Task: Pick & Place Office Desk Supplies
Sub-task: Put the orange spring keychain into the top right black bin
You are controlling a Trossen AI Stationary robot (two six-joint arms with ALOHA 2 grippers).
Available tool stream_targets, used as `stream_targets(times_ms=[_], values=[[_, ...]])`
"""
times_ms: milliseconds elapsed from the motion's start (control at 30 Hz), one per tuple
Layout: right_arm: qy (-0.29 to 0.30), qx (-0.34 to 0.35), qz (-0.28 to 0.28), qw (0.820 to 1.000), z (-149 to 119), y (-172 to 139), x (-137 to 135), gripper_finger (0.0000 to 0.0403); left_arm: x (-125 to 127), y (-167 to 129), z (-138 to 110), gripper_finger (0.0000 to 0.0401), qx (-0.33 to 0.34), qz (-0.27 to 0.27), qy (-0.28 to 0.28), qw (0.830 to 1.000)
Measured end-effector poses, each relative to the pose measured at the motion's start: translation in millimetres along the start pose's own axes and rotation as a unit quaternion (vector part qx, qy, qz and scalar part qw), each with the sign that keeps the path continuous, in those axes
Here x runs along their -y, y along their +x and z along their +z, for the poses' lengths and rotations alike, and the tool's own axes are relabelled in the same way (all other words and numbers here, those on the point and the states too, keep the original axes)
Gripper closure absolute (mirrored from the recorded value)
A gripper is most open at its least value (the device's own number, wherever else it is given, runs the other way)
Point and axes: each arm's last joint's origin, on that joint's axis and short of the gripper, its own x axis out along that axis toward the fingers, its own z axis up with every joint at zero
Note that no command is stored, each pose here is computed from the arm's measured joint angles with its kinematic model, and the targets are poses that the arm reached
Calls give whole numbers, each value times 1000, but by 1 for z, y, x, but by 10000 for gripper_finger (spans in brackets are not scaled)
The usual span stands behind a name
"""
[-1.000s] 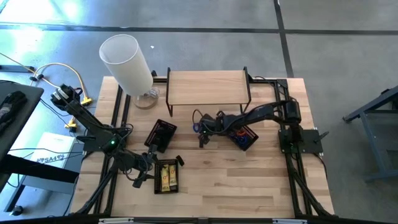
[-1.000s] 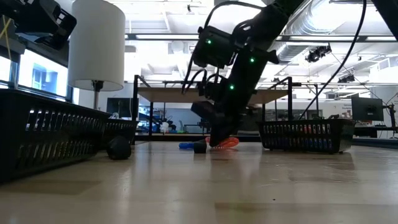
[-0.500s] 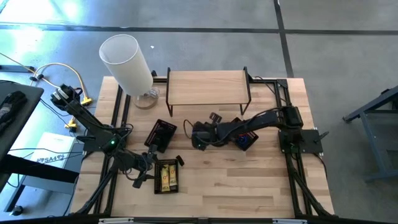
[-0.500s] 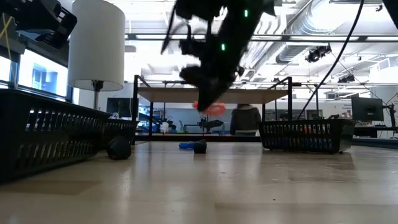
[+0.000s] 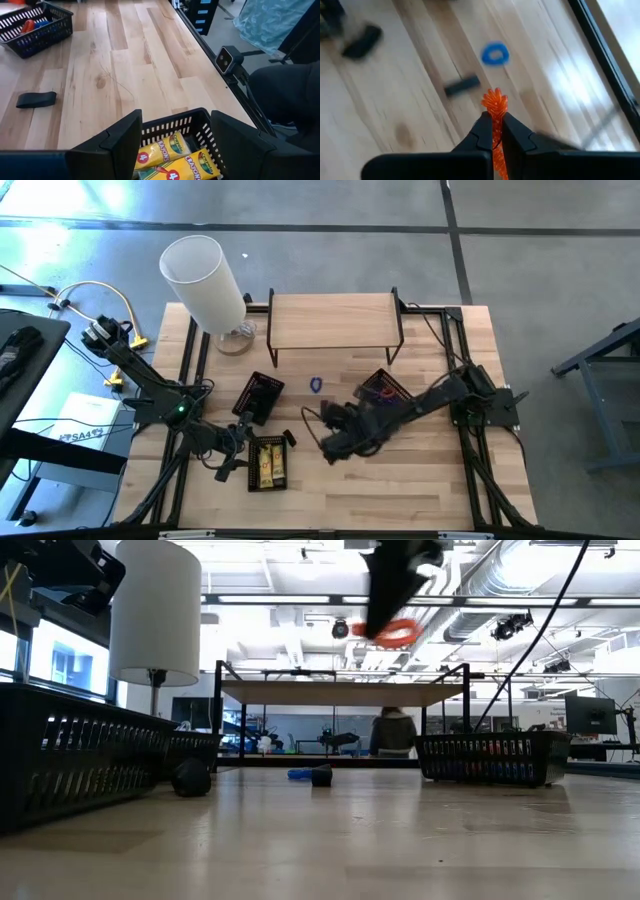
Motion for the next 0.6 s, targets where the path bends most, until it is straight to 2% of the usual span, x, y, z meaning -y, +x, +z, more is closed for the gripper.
stream_targets(times_ms=[233, 367, 467, 533, 600], values=[[40, -84, -100, 991, -32, -16, 14, 398, 0, 3, 1, 174, 15, 30, -5, 999], [42, -100, -77, 991, -42, -14, 25, 398, 1, 10, -3, 174, 8, 34, -3, 999], [69, -114, -91, 987, -56, -12, 48, 398, 2, 17, -8, 174, -8, 38, 3, 999], [97, -122, -88, 984, -68, -3, 58, 398, 3, 21, -11, 174, -14, 41, 7, 999], [143, -127, -60, 980, -77, 2, 72, 398, 5, 23, -12, 174, -11, 38, 15, 999]])
